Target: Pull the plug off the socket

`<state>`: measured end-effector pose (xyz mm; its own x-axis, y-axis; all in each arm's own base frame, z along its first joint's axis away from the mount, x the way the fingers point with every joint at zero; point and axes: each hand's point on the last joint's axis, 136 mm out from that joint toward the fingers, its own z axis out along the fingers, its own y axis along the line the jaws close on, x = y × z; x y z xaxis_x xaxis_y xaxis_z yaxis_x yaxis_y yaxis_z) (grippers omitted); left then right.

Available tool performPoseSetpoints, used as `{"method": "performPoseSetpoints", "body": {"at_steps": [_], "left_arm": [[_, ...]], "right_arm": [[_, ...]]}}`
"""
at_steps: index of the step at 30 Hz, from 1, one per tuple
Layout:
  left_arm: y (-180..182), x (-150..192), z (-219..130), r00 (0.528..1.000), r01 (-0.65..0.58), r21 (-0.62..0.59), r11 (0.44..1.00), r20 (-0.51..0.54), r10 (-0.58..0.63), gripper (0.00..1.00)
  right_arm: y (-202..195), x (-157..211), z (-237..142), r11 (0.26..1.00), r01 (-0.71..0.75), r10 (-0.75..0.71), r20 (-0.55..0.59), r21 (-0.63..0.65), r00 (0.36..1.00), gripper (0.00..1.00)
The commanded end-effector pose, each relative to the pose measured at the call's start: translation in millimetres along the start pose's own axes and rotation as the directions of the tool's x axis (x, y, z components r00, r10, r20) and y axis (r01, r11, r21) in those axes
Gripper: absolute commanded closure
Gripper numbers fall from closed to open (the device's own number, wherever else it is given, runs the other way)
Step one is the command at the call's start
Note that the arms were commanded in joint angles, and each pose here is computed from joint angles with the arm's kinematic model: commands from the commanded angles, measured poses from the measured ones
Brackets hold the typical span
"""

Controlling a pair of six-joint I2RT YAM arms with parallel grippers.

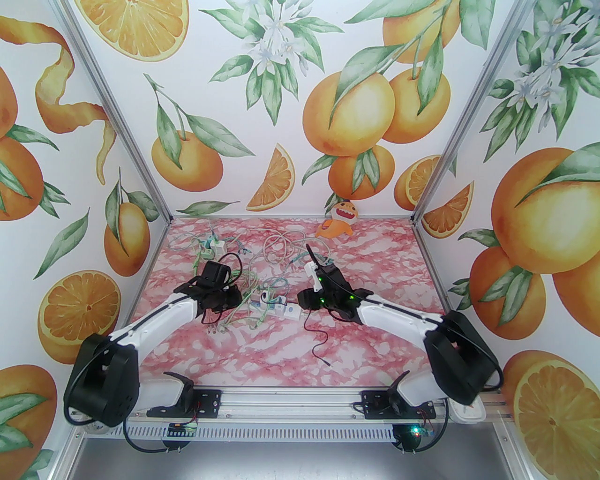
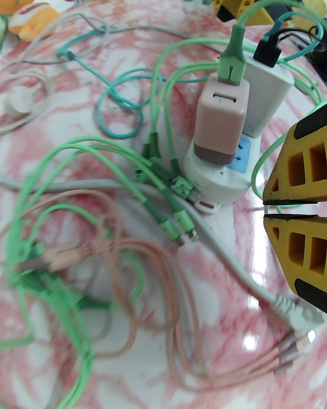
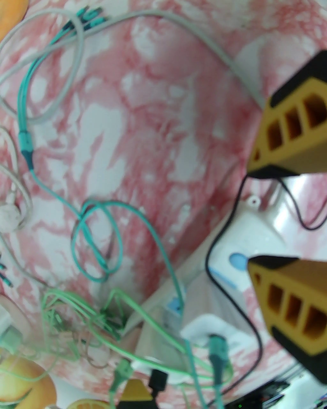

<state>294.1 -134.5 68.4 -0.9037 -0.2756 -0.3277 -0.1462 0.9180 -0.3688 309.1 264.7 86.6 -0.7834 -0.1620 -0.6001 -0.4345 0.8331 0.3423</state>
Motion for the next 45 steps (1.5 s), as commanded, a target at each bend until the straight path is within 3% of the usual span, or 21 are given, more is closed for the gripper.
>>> {"method": "performPoseSetpoints", "body": {"at_steps": [1,6,10,12,20,37,43,45], "left_arm": [[-15.5,-11.5,-1.0,0.999,-0.005,0.051,0.999,0.046,0.002,0.84],[-7.5,0.0,9.4,1.000,-0.011,0.025,1.000,-0.006,0.012,0.83],[0.7,10.8,22.1,0.999,0.009,-0.002,1.000,-0.046,-0.009,0.84],[-1.9,11.8,27.0,0.999,0.005,0.003,1.000,-0.051,-0.005,0.84],[-14.9,7.9,51.9,0.998,-0.025,0.007,1.000,-0.061,0.025,0.86],[-93.2,-74.8,107.4,0.991,-0.134,0.090,0.987,-0.011,0.135,0.87],[-98.6,-104.5,99.8,0.985,-0.171,0.046,0.984,0.038,0.169,0.86],[-94.2,-112.8,88.9,0.986,-0.161,0.042,0.986,0.053,0.158,0.79]], "right_arm": [[15.0,-15.5,2.5,0.999,0.015,-0.014,0.024,-0.051,1.000,0.53],[13.9,-6.3,13.0,0.998,0.014,-0.015,-0.011,-0.055,1.000,0.54],[9.4,2.4,24.9,0.999,0.012,-0.014,-0.046,-0.043,0.999,0.63],[8.2,4.2,30.2,0.999,0.011,-0.013,-0.055,-0.043,0.998,0.68],[3.7,20.2,35.3,0.999,-0.001,-0.003,-0.090,-0.037,0.996,0.73],[0.5,47.0,12.8,0.994,-0.102,0.099,-0.064,-0.049,0.993,0.73],[2.9,37.7,8.0,0.994,-0.105,0.104,-0.034,-0.041,0.994,0.70],[-0.2,31.9,3.4,0.995,-0.096,0.096,-0.011,-0.017,0.995,0.68]]}}
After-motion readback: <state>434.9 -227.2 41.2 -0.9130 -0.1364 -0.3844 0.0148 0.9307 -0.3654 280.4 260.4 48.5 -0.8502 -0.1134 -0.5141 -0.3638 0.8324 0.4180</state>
